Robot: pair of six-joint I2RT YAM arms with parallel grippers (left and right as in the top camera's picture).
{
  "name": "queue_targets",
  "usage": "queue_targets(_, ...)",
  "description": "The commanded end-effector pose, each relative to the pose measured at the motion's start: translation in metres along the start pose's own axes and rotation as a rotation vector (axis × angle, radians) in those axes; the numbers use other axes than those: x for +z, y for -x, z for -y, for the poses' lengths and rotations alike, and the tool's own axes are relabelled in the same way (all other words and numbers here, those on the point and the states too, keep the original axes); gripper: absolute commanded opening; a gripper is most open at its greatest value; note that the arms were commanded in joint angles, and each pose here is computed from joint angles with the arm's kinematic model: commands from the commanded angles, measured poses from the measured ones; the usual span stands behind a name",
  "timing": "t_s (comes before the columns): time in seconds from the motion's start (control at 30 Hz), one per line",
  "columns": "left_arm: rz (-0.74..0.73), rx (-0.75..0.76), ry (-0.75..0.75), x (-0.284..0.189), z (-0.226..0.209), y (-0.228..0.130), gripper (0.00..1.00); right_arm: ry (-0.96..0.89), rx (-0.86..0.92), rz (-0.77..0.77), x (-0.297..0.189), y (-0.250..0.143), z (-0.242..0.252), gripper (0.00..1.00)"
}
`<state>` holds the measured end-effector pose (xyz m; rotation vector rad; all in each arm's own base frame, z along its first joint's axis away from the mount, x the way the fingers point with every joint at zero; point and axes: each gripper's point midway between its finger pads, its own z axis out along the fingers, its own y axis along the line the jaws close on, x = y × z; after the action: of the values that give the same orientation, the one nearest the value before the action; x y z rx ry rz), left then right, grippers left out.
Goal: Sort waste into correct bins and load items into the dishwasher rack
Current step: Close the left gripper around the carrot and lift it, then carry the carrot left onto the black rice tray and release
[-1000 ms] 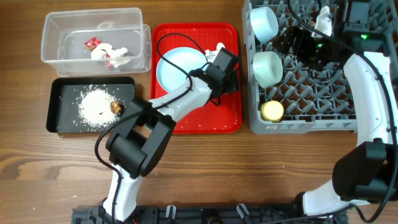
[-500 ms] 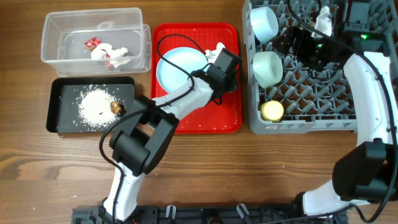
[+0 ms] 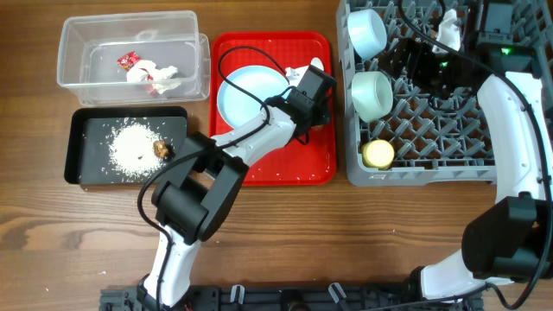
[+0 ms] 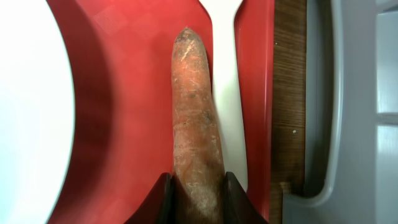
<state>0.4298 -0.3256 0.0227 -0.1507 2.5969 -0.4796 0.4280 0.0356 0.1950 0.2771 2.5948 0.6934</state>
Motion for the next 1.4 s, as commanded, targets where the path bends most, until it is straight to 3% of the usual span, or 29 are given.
queue_targets(0.0,0.013,0.042,-0.025,-0.026,0.009,0.01,0.22,-0.002,-0.035,0.024,-0.009,0.004,-0.005,0.99)
queue_targets(0.23,0.098,0.061,-0.043,-0.095,0.016,0.045,0.25,-0.001,-0.036,0.026,-0.009,0.004,-0.005,1.0)
queue_targets(0.37,0.149,0.029,-0.02,-0.138,0.001,0.068,0.21,-0.001,-0.035,0.026,-0.009,0.004,-0.005,0.99)
queue_targets(0.7,0.25,-0.164,0.273,-0.23,-0.127,0.114,0.22,-0.001,-0.036,0.03,-0.009,0.005,-0.005,1.0)
queue_targets(0.8,0.232,-0.277,0.351,-0.24,-0.171,0.116,0.21,0.0,-0.035,0.03,-0.009,0.005,-0.005,0.99)
queue_targets(0.97,0.199,-0.576,0.481,-0.254,-0.238,0.103,0.08,0.0,-0.034,0.03,-0.009,0.005,-0.005,1.0)
queue_targets(1.07,0.196,-0.755,0.541,-0.264,-0.267,0.092,0.05,0.0,-0.035,0.031,-0.009,0.005,-0.005,1.0)
queue_targets(1.37,0.243,-1.013,0.611,-0.26,-0.304,0.075,0.18,0.001,-0.009,0.032,-0.009,0.006,-0.006,0.99)
